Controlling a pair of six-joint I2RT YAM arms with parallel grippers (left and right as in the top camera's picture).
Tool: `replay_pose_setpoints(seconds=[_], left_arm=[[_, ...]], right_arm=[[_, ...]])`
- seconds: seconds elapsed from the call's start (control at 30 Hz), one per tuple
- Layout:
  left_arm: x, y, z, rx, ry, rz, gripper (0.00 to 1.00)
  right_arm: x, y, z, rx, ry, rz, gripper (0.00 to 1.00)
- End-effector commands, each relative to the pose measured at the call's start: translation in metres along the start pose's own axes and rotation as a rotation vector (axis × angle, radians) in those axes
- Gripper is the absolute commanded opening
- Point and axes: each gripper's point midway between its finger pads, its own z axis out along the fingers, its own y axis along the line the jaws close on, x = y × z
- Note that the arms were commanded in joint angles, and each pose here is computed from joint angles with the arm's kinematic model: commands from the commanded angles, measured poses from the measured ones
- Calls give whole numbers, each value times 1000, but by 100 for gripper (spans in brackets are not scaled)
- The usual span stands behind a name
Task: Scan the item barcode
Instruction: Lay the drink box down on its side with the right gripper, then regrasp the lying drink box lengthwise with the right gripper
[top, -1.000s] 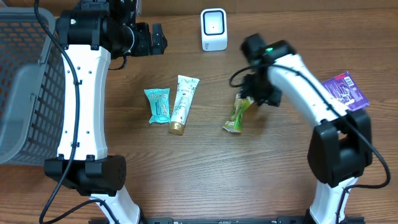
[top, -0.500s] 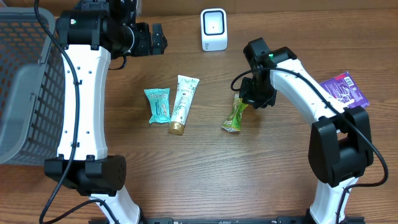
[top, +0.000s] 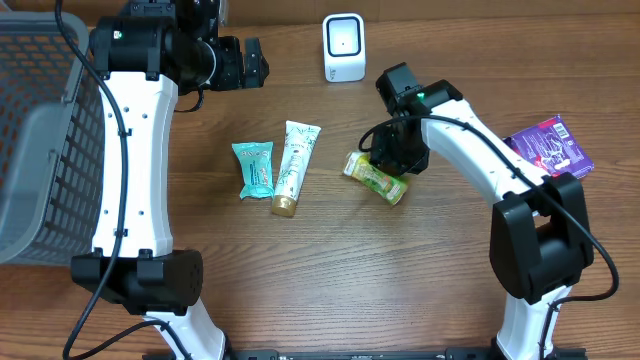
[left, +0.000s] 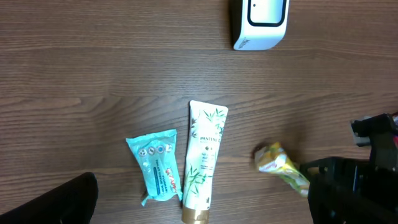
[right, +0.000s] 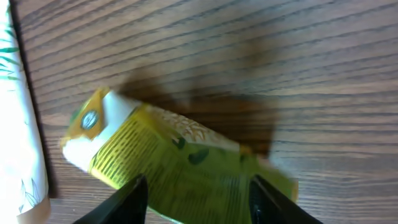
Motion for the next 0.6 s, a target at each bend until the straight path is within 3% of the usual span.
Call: replay_pose_setpoints(seconds=[0.0,0.1,0.27,0.37,0.57], left_arm=[[-2,-5,-4,11,-13,23,100],[-2,-5,-4,10,-13,23,100],[-2,-5,-4,10,-13,23,100],[-2,-5,-4,10,-13,23,99],[-2,-5,-4,10,-13,23,99]], right_arm=[[7,0,3,3,17,-58,60],[5,-5,-1,6,21,-256,78],[-9,-17,-11,-34,16,-564,90],[10,1,-18,-253,62,-827,94],[7,8,-19,-285,28,-907,95]])
